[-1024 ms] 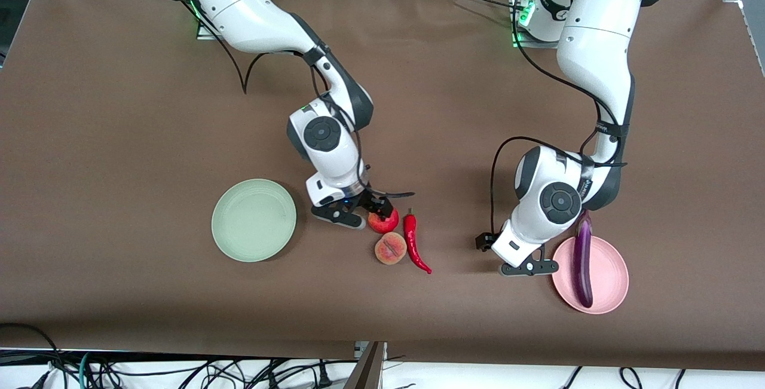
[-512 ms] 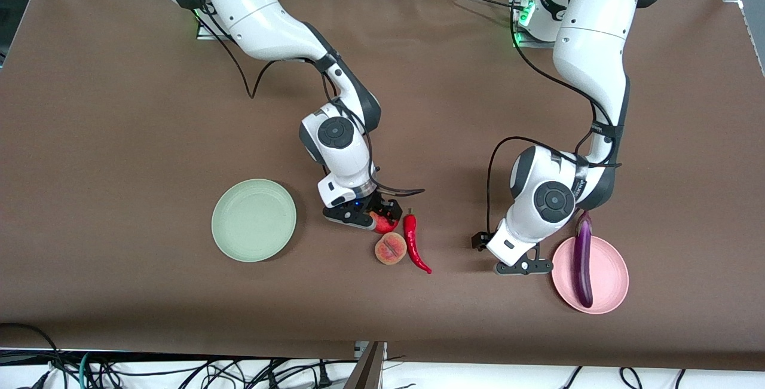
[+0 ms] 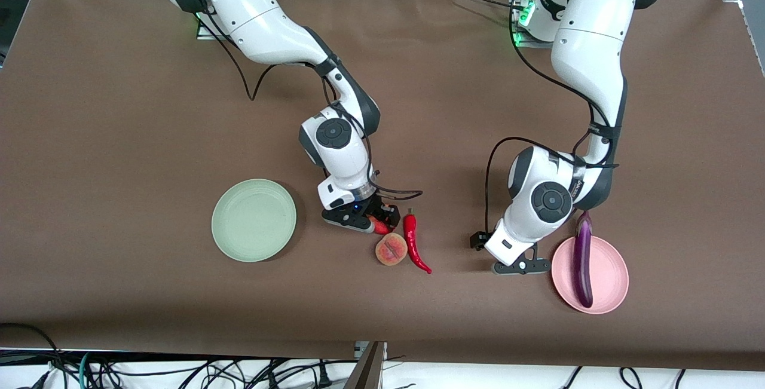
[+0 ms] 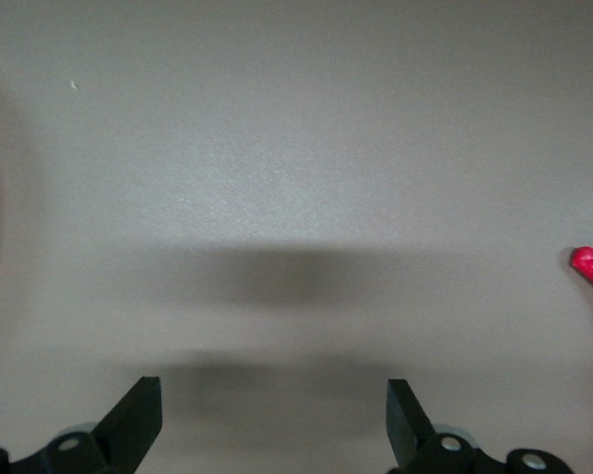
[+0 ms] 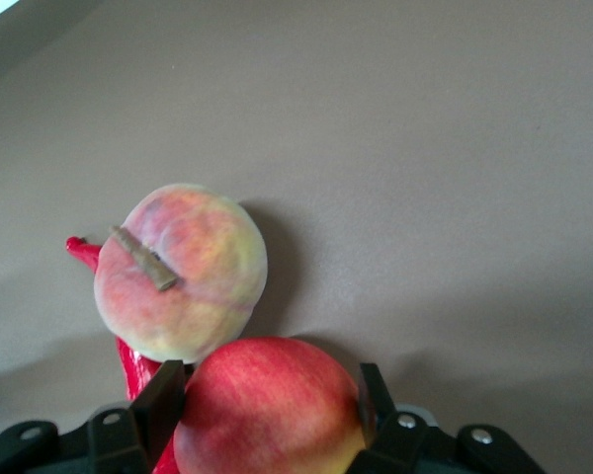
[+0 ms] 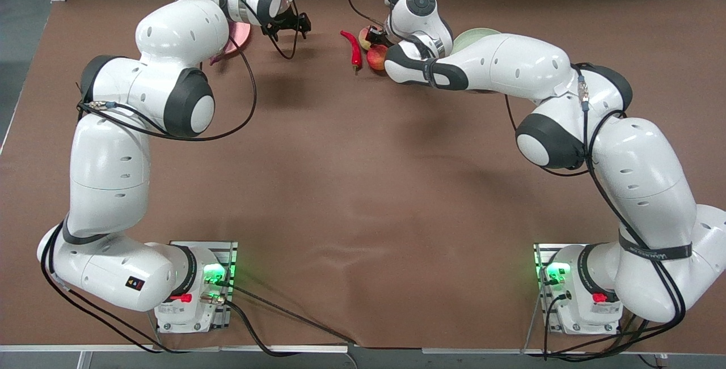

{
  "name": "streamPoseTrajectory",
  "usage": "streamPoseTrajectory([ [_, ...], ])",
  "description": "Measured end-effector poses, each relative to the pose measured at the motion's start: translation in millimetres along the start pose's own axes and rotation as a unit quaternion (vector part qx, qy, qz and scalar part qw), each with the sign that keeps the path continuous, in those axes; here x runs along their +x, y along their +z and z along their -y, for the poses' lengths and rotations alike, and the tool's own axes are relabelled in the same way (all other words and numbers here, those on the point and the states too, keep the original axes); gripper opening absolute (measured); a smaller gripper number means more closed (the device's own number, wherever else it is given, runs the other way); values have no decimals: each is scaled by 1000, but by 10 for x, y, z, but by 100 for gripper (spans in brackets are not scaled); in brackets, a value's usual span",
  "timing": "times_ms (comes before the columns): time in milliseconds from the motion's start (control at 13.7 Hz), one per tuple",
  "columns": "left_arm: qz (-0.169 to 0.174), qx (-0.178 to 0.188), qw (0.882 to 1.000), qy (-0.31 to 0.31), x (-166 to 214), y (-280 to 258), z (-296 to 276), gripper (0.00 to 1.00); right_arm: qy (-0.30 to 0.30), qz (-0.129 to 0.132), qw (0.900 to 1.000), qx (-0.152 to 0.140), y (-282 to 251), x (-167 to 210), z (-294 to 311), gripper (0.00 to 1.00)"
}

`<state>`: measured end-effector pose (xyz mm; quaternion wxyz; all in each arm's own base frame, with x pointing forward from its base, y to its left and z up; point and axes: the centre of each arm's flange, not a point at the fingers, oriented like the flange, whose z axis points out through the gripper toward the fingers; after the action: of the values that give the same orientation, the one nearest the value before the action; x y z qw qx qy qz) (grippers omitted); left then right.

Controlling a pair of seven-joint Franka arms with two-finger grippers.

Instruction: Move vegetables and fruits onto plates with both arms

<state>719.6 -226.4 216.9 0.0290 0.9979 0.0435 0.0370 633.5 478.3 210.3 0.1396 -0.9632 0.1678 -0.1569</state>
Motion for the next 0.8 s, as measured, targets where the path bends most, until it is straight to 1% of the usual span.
streamPoseTrajectory([
  [293,2,-5,1000,-1,-46,4,-111,100,-1,-1,1000,1,2,-2,1,75],
  [585,6,-14,1000,-12,-244,13,-539,100,-3,1,1000,-1,-20,-5,13,75],
  [732,13,-23,1000,-11,-400,41,-814,100,-5,10,1000,-17,-119,45,24,75],
  [805,16,-23,1000,-8,-459,72,-898,100,-12,16,999,-28,-256,128,34,74],
])
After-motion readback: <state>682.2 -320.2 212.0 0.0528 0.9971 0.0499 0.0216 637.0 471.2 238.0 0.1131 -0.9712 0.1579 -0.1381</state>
